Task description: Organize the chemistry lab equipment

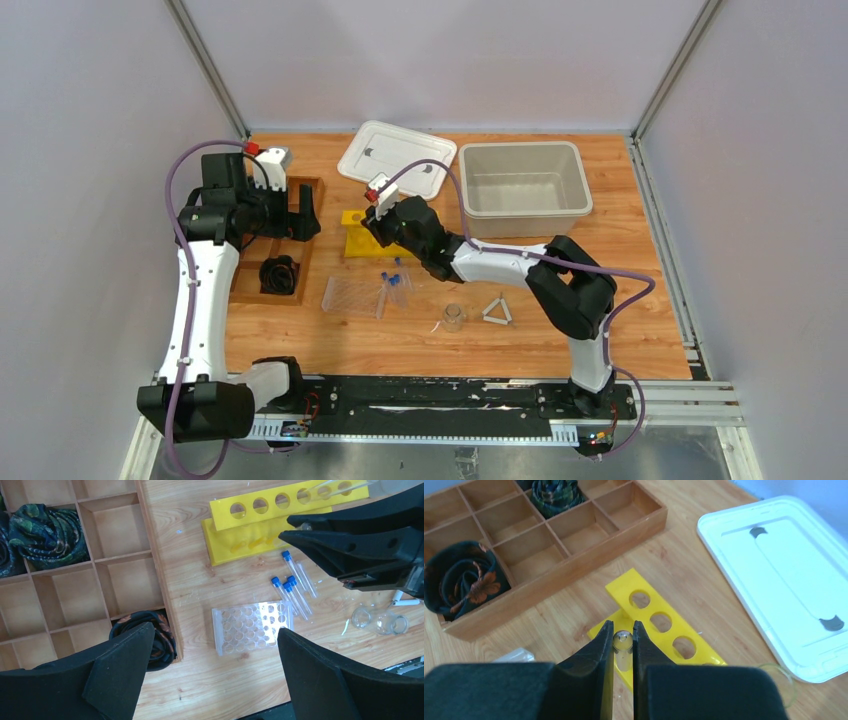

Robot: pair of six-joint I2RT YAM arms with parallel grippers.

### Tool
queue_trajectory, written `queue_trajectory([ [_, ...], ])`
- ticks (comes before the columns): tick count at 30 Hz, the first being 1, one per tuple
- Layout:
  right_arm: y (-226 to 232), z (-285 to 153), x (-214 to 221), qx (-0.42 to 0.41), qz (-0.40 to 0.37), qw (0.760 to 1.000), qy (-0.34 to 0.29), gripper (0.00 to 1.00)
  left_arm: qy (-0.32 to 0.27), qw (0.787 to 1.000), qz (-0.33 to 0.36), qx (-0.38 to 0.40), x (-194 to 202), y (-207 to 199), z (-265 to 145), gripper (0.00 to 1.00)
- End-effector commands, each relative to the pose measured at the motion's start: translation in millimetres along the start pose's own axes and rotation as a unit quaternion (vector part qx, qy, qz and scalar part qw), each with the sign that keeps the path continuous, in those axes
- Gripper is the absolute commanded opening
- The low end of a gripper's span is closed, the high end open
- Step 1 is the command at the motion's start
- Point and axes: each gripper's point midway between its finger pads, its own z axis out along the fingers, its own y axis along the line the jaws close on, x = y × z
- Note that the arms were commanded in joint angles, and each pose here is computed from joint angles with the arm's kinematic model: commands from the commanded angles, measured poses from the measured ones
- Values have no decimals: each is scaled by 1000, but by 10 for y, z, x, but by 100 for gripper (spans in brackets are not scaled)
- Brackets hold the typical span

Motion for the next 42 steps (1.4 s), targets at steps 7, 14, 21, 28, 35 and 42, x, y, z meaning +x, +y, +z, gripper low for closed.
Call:
queue_trajectory([
  [7,-21,32,-307,18,-1,999,-51,0,-8,1000,-2,6,-39,3,19,100],
  [14,39,60,-217,6,17,999,-43,0,-8,1000,-2,7,-40,10,44,100],
  [21,83,84,-99,-4,26,999,-26,0,-8,1000,-2,6,-17,14,50,100],
  [28,139,110,-8,-18,26,999,-15,0,-8,1000,-3,7,-10,12,56,100],
  [35,153,163,37,-22,25,999,-12,0,-9,1000,-2,6,-8,16,53,100],
  [42,138,207,121,-18,16,1000,-5,0,-9,1000,-1,5,-1,24,48,100],
])
